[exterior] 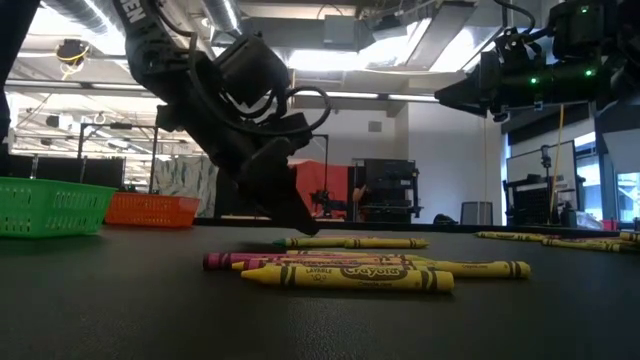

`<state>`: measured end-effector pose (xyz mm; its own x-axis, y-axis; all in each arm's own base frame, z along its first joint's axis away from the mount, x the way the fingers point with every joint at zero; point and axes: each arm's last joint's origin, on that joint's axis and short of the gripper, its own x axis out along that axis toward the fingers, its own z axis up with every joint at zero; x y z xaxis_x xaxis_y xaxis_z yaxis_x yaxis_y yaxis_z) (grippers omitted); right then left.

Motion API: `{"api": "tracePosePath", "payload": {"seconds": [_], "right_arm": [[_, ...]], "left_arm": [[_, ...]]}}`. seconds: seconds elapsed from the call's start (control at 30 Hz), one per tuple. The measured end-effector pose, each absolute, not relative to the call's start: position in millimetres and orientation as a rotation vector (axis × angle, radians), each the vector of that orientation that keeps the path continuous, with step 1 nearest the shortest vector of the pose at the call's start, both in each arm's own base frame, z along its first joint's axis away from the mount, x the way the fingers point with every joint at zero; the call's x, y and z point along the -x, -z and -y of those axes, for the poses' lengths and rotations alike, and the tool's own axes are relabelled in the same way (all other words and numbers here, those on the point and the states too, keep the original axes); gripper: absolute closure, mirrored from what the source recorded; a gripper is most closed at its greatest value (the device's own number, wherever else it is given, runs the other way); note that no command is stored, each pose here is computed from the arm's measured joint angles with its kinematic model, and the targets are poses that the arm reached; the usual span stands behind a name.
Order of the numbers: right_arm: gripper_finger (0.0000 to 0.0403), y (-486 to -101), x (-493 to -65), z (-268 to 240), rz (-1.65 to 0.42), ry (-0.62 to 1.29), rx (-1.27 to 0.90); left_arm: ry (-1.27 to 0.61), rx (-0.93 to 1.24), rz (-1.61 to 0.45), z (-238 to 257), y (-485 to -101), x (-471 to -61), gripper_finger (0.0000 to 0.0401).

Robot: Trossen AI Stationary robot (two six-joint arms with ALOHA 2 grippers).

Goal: Sort crayons
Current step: Put the yellow crayon into the green bin

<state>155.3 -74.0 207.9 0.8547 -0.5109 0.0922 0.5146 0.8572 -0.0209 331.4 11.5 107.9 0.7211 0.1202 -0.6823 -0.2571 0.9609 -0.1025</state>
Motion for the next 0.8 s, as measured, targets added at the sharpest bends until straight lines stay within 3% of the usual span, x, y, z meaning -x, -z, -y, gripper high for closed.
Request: {"api": "tracePosePath", "payload": {"seconds": [0.4, 0.8], "right_arm": [[0.0249, -207.9, -155.3, 74.0, 0.084, 0.539, 0.045], [0.0249, -207.9, -155.3, 74.0, 0.084, 0.539, 0.045]], "left_arm": [[-0.247, 0.175, -0.775, -12.2, -104.1, -327.5, 0.0301], [-0.202, 0.219, -0.662, -8.7, -124.8, -331.3, 0.0301]]}}
